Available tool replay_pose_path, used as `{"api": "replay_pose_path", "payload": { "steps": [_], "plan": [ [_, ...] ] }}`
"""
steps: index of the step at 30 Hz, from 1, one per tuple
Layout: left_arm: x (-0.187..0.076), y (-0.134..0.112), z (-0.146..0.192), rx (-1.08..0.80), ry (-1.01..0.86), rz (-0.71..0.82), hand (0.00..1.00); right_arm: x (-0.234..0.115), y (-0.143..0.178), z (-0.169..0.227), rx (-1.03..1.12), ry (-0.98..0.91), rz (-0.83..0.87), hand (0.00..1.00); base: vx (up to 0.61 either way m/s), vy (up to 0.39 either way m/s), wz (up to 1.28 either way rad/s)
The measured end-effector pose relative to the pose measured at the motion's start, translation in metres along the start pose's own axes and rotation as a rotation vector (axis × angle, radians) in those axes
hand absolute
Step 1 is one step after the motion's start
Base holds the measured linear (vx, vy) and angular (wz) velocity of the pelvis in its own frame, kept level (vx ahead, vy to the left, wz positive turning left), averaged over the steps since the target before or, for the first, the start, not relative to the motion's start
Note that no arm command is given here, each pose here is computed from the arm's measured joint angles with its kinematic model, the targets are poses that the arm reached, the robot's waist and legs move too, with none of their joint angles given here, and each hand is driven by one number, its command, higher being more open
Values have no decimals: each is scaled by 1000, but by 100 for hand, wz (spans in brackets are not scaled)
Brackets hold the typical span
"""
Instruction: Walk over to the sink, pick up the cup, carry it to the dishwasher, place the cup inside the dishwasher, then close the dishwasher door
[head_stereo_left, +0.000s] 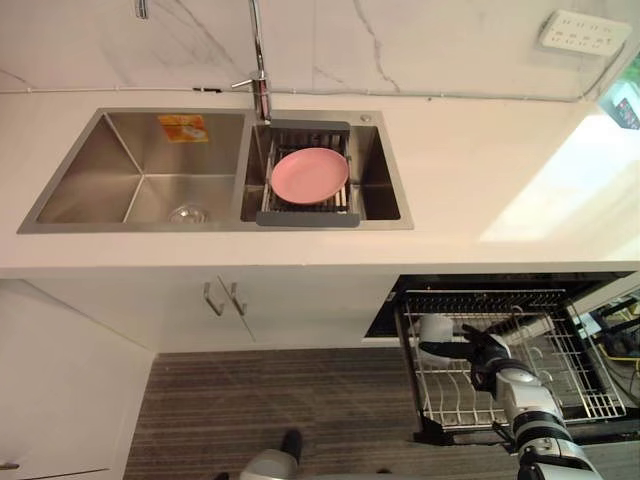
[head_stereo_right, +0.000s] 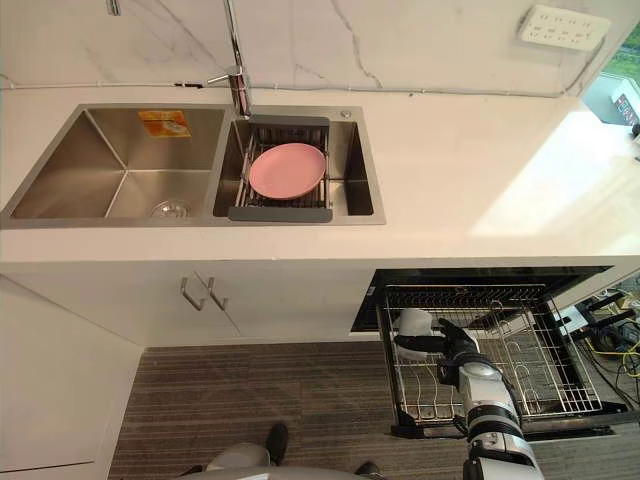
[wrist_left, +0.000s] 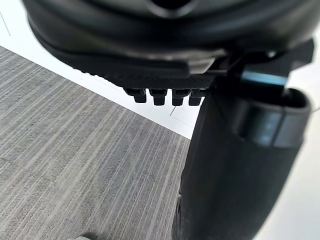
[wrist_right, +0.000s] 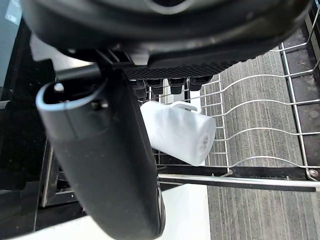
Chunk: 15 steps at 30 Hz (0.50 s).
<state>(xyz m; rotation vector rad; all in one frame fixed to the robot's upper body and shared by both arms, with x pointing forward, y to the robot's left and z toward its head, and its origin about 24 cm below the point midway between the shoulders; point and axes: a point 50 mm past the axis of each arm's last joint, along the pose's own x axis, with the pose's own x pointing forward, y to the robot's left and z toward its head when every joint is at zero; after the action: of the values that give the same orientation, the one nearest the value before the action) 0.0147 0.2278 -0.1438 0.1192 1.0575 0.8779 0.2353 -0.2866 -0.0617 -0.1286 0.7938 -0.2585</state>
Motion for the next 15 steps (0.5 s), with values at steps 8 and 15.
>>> {"api": "replay_pose_path", "payload": {
  "steps": [8,15],
  "plan": [
    [0,-1,1,1,-4,-3,100,-4,-1,16,-9,-76,-17,100,4,-4,-10],
    [2,1,-8,-24,77,-76,100,-45,31,64,-44,-524,117,100,9,-6,-38]
  ]
}}
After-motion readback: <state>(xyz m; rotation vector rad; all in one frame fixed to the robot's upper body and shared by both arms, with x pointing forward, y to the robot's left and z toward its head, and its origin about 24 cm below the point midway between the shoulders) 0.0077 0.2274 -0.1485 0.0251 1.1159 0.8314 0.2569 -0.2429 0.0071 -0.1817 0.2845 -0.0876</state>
